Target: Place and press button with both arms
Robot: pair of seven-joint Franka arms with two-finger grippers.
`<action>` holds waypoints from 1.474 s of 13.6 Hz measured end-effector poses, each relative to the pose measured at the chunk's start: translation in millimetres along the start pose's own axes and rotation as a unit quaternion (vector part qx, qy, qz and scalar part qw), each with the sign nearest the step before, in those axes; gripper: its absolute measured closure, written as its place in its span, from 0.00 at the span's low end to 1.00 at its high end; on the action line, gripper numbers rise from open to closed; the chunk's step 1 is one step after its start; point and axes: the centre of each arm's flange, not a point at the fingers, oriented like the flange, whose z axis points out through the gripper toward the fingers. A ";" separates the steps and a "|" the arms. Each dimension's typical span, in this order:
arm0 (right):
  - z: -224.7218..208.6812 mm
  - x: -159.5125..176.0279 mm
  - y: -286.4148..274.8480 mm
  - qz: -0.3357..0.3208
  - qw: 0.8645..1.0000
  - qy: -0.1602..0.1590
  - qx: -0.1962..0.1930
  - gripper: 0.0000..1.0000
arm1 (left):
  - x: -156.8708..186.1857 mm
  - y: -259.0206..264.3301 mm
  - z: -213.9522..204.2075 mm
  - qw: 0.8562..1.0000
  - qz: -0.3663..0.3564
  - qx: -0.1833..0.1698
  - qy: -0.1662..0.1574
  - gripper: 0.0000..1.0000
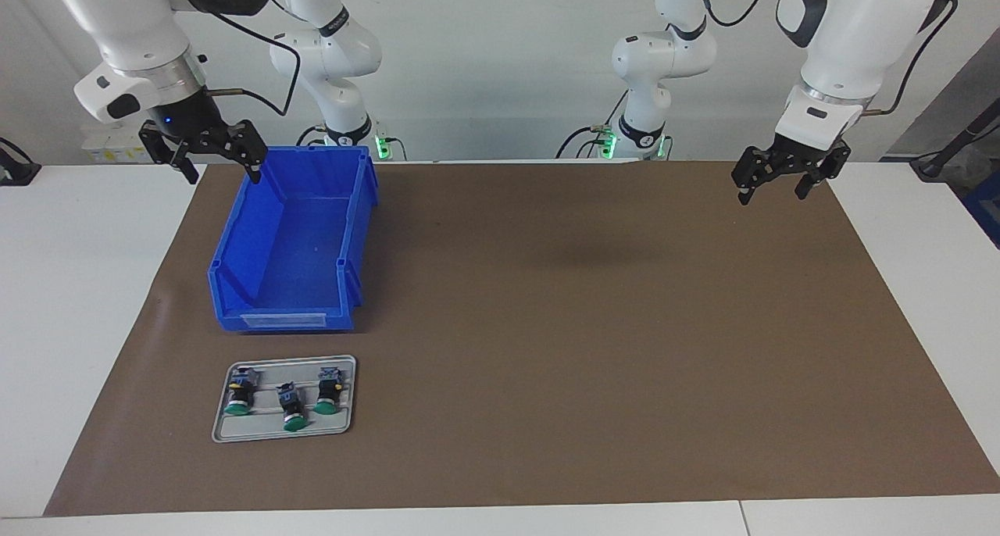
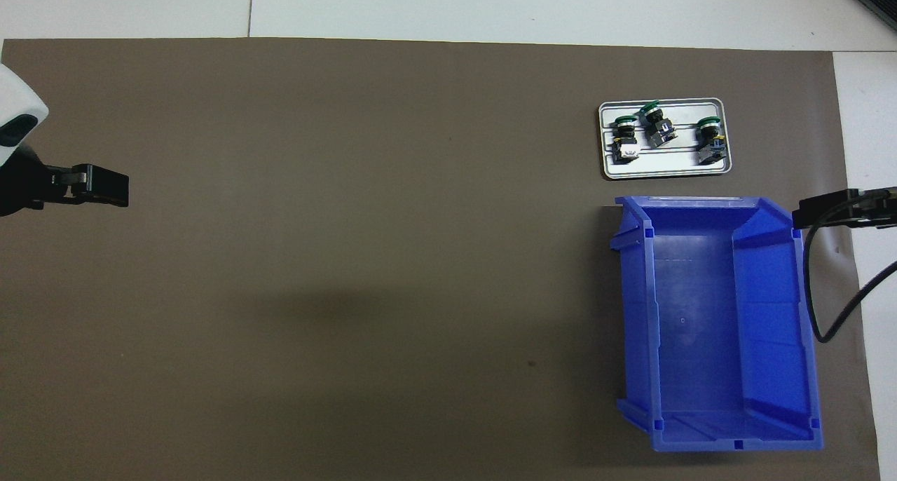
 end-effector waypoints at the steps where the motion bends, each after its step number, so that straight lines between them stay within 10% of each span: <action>1: 3.2 7.2 -0.3 -0.001 1.000 0.010 -0.001 0.00 | 0.0 2.6 -0.2 1.000 0.001 -0.013 0.000 0.00; 11: 198.7 164.2 -23.1 -0.072 0.995 0.062 0.001 0.00 | -4.0 7.9 8.1 0.998 0.043 -0.046 -0.007 0.00; 20: 315.0 172.9 -10.6 -0.163 0.983 0.083 0.013 0.08 | -4.5 -4.4 6.9 0.998 0.033 -0.046 -0.005 0.00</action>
